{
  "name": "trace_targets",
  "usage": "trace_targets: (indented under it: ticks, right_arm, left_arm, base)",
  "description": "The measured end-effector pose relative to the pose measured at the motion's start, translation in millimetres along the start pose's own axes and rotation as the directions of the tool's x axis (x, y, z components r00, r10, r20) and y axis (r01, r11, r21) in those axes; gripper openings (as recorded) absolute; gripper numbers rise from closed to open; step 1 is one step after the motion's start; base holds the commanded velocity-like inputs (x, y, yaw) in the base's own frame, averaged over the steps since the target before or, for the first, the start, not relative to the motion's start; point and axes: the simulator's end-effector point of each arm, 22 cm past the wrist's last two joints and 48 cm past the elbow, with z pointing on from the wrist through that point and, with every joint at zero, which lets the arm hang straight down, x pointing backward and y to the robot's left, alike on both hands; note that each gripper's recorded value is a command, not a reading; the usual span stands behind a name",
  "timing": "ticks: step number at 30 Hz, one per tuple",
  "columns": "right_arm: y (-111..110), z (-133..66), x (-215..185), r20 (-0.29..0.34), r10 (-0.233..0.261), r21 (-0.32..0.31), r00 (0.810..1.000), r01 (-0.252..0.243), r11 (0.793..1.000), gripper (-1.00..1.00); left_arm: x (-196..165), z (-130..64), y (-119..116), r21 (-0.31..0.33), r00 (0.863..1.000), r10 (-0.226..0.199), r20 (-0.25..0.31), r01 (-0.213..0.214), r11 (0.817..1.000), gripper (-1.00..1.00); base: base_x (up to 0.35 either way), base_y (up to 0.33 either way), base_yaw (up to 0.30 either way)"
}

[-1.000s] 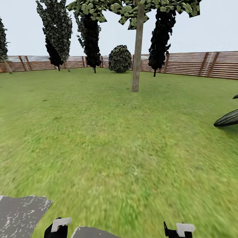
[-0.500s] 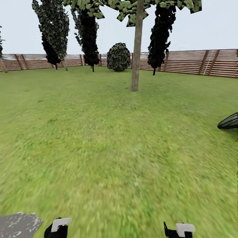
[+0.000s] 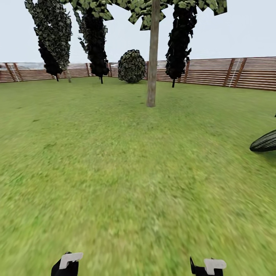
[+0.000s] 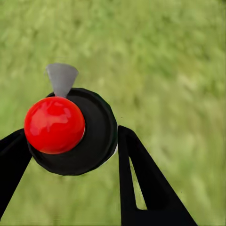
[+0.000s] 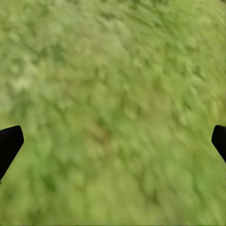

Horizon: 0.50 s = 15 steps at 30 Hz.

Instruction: In the garden, pick up the pesticide atomizer on the floor and spray pesticide onto both trees until each tree trunk is fully covered.

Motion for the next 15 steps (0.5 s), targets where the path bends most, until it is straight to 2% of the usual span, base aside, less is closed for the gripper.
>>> trace_targets:
  ticks: [15]
  right_arm:
    - [0.0, 0.1, -0.2, 0.001, 0.0, 0.0, 1.0, 0.0, 1.0, 1.0]
  left_arm:
    - [0.0, 0.0, 0.0, 0.0, 1.0, 0.0, 0.0, 0.0, 1.0, -1.0]
  base:
    - [0.339, 0.0, 0.0]
